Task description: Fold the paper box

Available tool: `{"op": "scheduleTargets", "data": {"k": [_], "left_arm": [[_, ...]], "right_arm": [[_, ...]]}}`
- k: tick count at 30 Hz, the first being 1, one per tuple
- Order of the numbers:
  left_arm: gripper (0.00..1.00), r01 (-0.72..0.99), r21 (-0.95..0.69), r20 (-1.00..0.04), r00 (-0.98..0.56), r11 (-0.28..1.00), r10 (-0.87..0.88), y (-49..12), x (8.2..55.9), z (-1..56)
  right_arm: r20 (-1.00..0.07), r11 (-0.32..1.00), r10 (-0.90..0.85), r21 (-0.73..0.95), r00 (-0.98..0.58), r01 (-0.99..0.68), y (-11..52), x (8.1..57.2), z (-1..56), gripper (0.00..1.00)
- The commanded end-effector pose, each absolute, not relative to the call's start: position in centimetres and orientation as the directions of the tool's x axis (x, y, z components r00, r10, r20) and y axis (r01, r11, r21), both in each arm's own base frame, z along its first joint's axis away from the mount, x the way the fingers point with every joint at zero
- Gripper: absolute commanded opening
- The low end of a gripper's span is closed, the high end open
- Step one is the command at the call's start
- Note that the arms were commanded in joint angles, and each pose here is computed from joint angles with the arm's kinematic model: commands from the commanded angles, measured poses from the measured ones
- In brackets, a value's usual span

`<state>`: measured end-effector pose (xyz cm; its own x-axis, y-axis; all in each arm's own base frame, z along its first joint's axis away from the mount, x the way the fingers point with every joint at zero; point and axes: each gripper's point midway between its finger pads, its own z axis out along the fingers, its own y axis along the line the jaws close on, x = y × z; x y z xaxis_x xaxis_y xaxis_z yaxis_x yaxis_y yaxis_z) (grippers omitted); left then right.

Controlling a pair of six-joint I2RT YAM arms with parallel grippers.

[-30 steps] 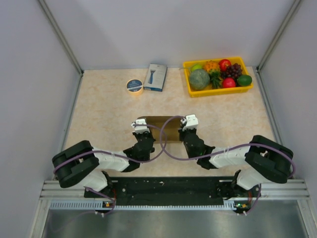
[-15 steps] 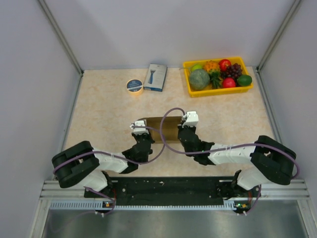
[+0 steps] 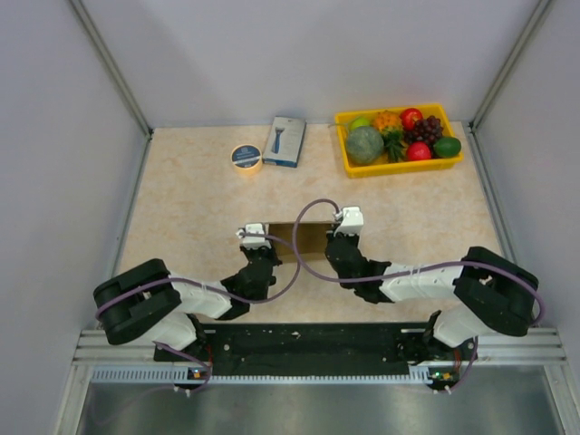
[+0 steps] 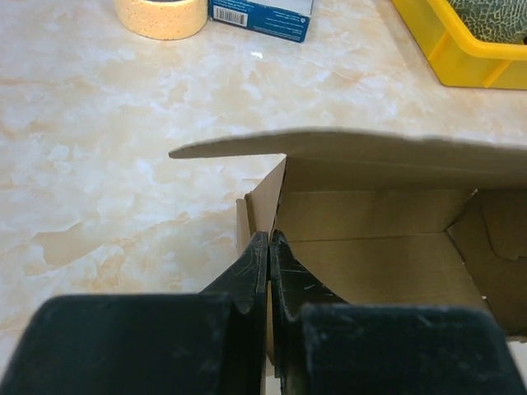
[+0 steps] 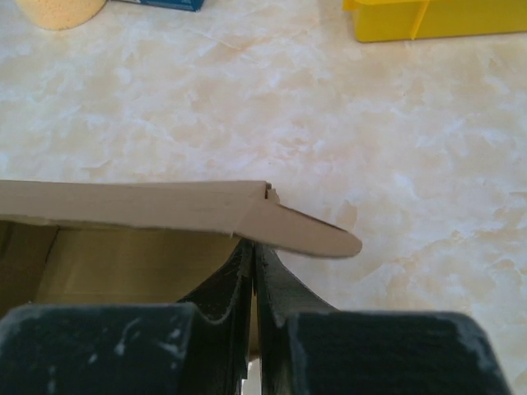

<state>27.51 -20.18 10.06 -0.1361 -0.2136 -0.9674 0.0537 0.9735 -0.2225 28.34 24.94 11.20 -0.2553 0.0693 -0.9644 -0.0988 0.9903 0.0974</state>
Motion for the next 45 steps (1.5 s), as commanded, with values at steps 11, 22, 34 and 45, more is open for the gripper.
{"op": "scheduleTargets", "data": {"k": [11,22,34,45], "left_arm": [[0.0,0.079,-0.228,-0.963,-0.162,0.97,-0.213,-20.5,26.9,8.6],[0.0,0.059,-0.226,-0.964,-0.16,0.972,-0.214,-20.2,26.8,8.1],[0.0,0.07,-0.163,-0.979,-0.139,0.984,-0.152,-21.2,26.7,8.6],[0.21,0.073,-0.112,-0.98,-0.173,0.991,-0.098,-21.0,25.7,7.1]], "right_arm": [[-0.928,0.952,0.065,0.168,-0.367,-0.255,24.2,24.0,12.5,0.32],[-0.822,0.825,0.208,0.439,-0.531,-0.356,22.4,22.6,22.1,0.64],[-0.4,0.414,0.198,0.862,-0.895,-0.294,35.8,28.0,23.3,0.47],[-0.343,0.306,0.209,0.912,-0.916,-0.271,37.1,26.8,17.0,0.42]]}}
